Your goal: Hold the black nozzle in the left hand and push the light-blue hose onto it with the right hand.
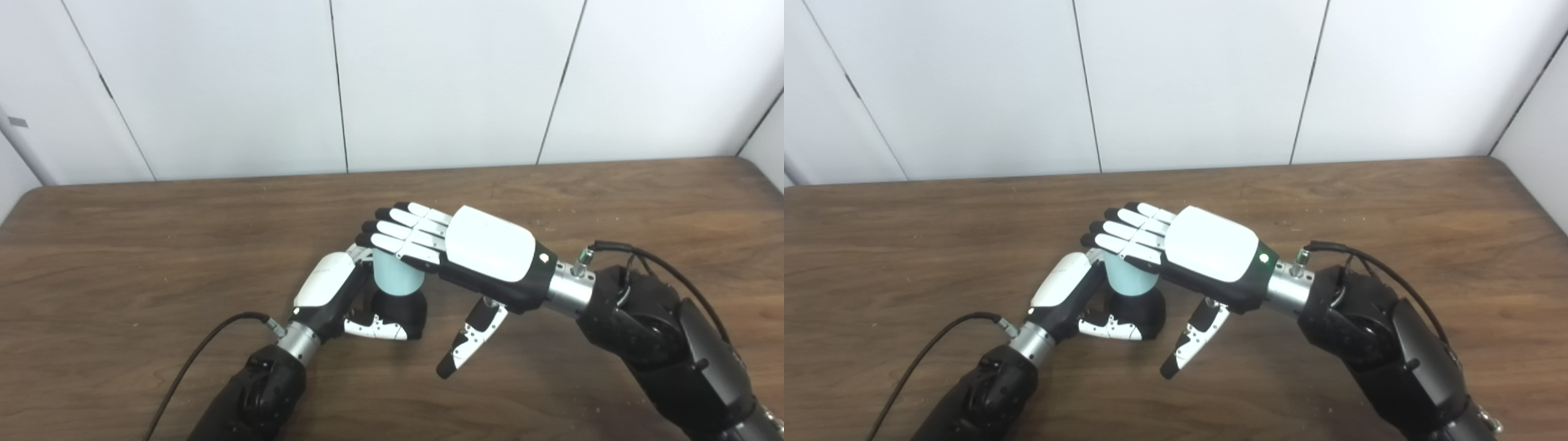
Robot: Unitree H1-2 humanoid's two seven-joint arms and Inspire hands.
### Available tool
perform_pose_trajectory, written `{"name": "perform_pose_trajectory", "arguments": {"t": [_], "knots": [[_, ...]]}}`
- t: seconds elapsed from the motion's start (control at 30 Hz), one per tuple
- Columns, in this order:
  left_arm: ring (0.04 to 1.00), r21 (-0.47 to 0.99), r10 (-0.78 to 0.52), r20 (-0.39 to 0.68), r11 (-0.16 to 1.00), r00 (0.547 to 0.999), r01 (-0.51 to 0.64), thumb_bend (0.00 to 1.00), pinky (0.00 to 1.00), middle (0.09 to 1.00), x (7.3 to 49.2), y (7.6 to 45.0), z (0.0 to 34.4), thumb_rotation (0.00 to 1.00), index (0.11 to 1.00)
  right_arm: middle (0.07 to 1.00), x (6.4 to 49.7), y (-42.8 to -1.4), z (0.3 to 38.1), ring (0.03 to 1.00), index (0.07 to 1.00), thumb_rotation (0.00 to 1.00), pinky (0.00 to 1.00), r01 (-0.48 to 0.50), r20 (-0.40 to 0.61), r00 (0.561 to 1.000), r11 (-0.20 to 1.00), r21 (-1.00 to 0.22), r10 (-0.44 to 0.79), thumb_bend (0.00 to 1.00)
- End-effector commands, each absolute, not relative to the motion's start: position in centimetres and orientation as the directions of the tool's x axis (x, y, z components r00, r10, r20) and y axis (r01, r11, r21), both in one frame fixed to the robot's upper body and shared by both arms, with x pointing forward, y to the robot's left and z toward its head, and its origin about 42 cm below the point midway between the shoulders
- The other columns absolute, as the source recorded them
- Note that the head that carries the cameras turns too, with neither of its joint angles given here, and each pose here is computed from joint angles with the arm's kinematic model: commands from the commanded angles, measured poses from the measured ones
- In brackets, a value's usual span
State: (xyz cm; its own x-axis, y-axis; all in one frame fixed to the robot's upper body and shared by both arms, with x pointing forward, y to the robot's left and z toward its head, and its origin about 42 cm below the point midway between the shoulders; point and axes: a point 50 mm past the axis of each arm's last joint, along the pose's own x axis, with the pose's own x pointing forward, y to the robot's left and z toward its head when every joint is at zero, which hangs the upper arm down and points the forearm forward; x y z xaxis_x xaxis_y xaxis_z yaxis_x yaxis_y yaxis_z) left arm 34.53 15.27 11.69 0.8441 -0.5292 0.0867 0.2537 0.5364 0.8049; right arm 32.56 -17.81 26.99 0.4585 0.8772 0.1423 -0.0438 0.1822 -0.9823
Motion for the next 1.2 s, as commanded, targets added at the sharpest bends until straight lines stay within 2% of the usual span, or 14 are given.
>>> {"name": "perform_pose_trajectory", "arguments": {"t": [0.0, 0.83, 1.17], "knots": [[1.0, 0.741, -0.494, -0.253, 0.454, 0.832, 0.494, 0.75, 1.0, 0.91, 26.7, 17.5, 1.9, 0.52, 0.411, 1.0, 32.7, -17.7, 26.7, 1.0, 1.0, 0.47, 0.98, -0.048, 0.105, 0.453, 0.142, -0.989, 0.885, 0.78], [1.0, 0.745, -0.495, -0.249, 0.452, 0.833, 0.491, 0.75, 1.0, 0.91, 26.8, 17.6, 2.0, 0.52, 0.416, 1.0, 32.5, -18.8, 26.8, 1.0, 1.0, 0.46, 0.96, -0.049, 0.078, 0.467, 0.114, -0.992, 0.881, 0.78], [1.0, 0.746, -0.495, -0.251, 0.448, 0.832, 0.493, 0.75, 1.0, 0.91, 26.8, 17.7, 2.1, 0.52, 0.415, 1.0, 32.0, -19.8, 26.4, 1.0, 1.0, 0.44, 0.96, -0.053, 0.076, 0.493, 0.117, -0.992, 0.867, 0.79]]}}
